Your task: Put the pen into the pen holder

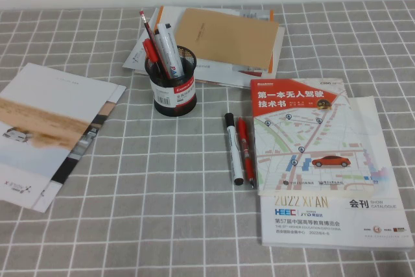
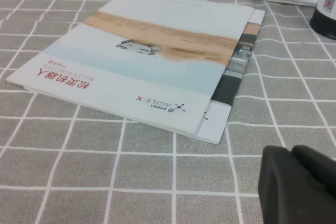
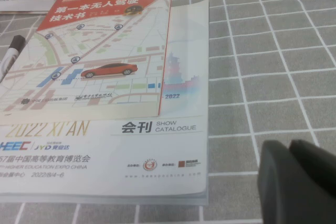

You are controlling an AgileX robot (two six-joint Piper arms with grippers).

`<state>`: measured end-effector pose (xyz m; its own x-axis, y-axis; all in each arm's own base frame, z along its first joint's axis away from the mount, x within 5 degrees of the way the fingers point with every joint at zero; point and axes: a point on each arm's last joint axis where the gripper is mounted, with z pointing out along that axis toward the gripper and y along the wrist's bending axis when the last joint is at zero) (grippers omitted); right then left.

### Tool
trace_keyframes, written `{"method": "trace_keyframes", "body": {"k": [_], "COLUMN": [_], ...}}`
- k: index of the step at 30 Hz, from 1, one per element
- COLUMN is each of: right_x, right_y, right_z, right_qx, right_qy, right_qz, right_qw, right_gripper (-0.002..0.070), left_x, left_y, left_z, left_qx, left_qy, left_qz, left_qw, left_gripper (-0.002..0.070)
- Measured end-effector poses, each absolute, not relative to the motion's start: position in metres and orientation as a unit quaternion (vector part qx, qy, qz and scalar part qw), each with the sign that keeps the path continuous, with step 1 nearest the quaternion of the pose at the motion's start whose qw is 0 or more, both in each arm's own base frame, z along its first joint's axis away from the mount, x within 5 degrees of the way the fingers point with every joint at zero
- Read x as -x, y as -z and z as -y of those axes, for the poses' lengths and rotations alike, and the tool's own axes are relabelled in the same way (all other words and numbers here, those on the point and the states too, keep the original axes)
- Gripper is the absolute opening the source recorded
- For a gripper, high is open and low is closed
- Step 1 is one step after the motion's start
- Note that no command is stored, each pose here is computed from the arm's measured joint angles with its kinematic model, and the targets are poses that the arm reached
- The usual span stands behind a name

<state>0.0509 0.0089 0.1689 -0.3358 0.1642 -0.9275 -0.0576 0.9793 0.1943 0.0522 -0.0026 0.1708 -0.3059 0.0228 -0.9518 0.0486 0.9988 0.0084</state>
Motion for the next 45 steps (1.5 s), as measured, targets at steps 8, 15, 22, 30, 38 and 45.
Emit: {"method": "trace_keyframes", "body": {"k": [8,15,22,30,38,45], "right_x": [-0.051,-0.051,-0.051,-0.051,-0.051,-0.050], "right_y": [-0.169,-0.169,-0.169,-0.169,-0.170,-0.186], "right_z": [-0.009,-0.009,-0.009,-0.009,-0.012,-0.029], "right_qx": [-0.033,-0.033,-0.033,-0.033,-0.055,-0.235], "right_qy": [-0.096,-0.096,-0.096,-0.096,-0.133,-0.408], "right_qz": [-0.812,-0.812,-0.812,-0.812,-0.808,-0.716], "right_qw": [0.575,0.575,0.575,0.575,0.571,0.515], "right_gripper": [-0.0013,-0.0013,-0.0013,-0.0013,-0.0013,-0.0013], "left_x": [-0.052,-0.052,-0.052,-0.052,-0.052,-0.052], "left_y": [-0.171,-0.171,-0.171,-0.171,-0.171,-0.171], "left_z": [0.003,0.003,0.003,0.003,0.003,0.003], "left_qx": [-0.022,-0.022,-0.022,-0.022,-0.022,-0.022], "left_qy": [0.011,0.011,0.011,0.011,0.011,0.011], "left_qz": [-0.808,-0.808,-0.808,-0.808,-0.808,-0.808], "left_qw": [0.589,0.589,0.589,0.589,0.589,0.589], "left_gripper": [-0.0003,-0.0003,-0.0003,-0.0003,-0.0003,-0.0003]}}
